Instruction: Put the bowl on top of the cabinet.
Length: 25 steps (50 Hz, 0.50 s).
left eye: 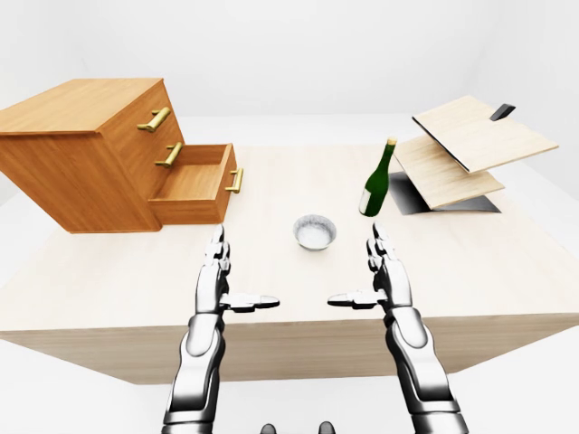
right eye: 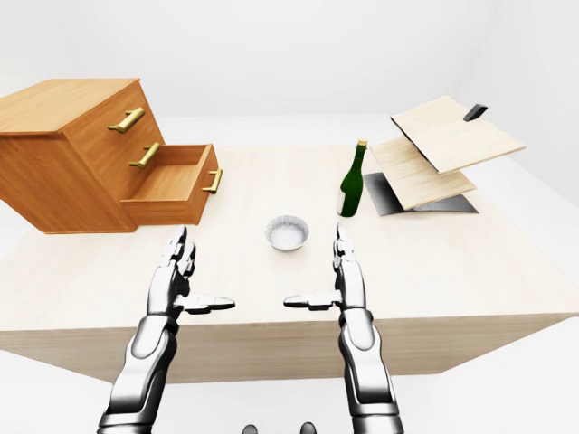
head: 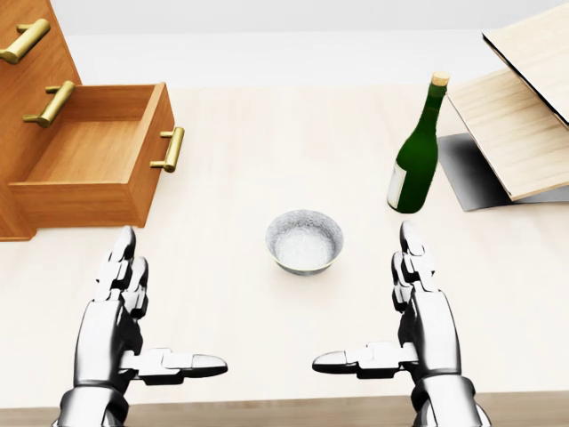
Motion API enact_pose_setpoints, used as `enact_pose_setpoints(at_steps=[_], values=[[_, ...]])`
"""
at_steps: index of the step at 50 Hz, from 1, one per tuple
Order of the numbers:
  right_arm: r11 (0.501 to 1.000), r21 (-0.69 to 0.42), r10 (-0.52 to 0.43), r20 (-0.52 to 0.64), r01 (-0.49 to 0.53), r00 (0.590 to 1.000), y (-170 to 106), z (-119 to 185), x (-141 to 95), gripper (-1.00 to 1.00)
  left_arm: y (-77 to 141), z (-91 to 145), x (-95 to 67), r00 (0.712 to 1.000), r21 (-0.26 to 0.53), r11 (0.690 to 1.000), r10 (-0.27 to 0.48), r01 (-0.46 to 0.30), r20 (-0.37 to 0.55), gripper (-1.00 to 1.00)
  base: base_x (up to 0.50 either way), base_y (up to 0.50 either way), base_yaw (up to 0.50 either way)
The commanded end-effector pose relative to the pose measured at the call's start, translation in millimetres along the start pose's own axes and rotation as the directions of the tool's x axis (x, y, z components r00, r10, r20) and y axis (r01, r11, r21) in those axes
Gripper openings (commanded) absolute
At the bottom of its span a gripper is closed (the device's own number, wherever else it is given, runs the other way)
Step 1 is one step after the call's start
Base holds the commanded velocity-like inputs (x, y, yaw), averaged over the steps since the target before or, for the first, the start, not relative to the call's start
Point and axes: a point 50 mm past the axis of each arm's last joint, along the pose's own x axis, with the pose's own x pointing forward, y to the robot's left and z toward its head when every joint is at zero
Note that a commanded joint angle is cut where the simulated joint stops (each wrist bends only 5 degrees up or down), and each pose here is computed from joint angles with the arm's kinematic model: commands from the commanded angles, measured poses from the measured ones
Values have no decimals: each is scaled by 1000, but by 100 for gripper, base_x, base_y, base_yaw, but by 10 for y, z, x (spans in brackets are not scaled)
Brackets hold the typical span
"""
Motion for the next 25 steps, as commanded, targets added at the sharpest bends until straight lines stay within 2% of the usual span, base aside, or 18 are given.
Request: enact_pose_setpoints(at_steps=[1, 8, 16, 25], values=[[999, -31, -11, 3, 11, 1000, -68, 78, -50, 100, 82, 69, -39, 999, -15, 1000, -5, 5, 33, 100, 0, 0, 0], [999, -49, -13, 63, 16, 998, -88, 248, -153, 100, 80, 154, -87, 997, -26, 999, -26, 28, 70, 100, 0, 0, 0], [996, -84, -22, 208, 41, 978, -95, 592, -328, 100, 154, 344, -158, 995, -36, 999, -20, 23, 97, 100, 0, 0, 0], [991, -111, -34, 299, 70, 954, -123, 816, -493, 100, 223, 581, -249, 980, -34, 999, -7, 14, 197, 100, 0, 0, 0]])
